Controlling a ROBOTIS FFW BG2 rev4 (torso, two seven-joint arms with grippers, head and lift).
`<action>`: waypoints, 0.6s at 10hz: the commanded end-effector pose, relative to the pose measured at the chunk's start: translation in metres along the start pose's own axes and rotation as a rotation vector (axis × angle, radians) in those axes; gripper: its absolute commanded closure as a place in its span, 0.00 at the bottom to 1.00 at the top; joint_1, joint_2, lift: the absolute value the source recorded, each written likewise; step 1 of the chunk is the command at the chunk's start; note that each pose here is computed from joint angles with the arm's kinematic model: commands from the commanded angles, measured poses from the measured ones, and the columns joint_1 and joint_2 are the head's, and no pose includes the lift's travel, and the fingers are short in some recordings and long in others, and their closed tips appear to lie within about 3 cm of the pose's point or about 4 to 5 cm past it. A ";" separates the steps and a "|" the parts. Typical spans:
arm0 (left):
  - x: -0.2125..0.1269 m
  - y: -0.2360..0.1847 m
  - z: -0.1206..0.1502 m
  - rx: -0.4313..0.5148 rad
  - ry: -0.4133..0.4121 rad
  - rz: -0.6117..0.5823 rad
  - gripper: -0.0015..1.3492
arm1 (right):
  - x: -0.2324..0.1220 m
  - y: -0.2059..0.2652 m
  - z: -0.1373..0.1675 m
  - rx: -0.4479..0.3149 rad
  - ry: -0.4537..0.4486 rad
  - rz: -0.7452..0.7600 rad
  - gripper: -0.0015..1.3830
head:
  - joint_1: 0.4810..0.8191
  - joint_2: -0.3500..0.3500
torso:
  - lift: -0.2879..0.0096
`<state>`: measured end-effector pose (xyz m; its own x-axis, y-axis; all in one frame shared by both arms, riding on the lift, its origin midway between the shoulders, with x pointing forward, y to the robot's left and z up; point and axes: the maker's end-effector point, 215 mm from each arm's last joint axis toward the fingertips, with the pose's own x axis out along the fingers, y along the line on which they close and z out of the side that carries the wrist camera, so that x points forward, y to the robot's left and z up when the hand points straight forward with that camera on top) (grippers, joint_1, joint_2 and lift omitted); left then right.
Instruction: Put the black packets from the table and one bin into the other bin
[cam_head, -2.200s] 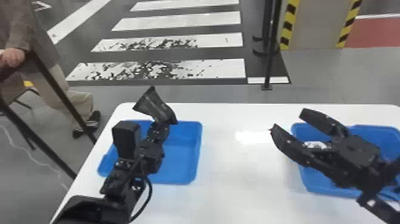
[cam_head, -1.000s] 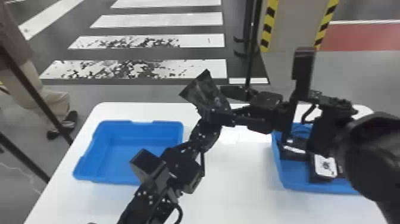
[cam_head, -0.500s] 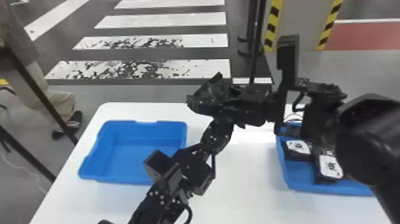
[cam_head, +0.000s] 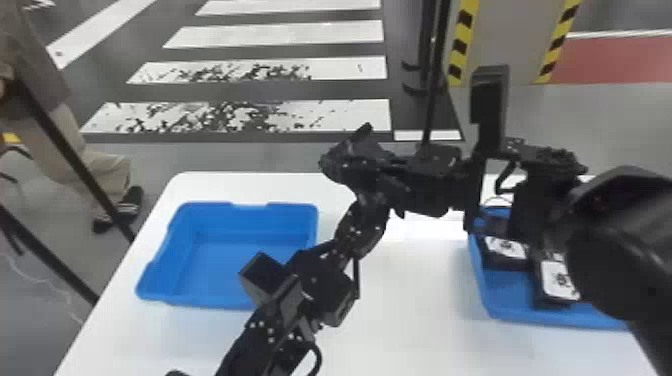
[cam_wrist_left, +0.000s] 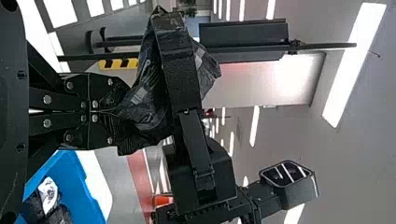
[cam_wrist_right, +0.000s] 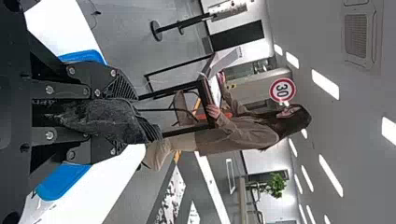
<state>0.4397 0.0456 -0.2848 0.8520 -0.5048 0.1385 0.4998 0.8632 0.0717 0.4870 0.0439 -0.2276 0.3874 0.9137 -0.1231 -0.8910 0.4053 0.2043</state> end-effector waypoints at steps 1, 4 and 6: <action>-0.003 0.005 0.002 -0.018 -0.021 0.015 0.89 | 0.000 0.002 0.006 -0.005 -0.032 0.005 0.93 | 0.63 0.65 | 0.60; -0.007 0.013 -0.001 -0.018 -0.039 0.033 0.20 | -0.021 -0.017 0.038 -0.044 -0.146 -0.051 0.93 | 0.63 0.67 | 0.60; -0.011 0.021 -0.006 -0.022 -0.033 0.053 0.06 | -0.078 -0.075 0.039 -0.068 -0.176 -0.244 0.93 | 0.57 0.62 | 0.60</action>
<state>0.4413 0.0665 -0.2895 0.8685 -0.4632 0.1764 0.4631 0.8852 0.0443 0.5254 -0.0336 -0.1905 0.5801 0.8144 0.0177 -0.8089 0.5734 0.1303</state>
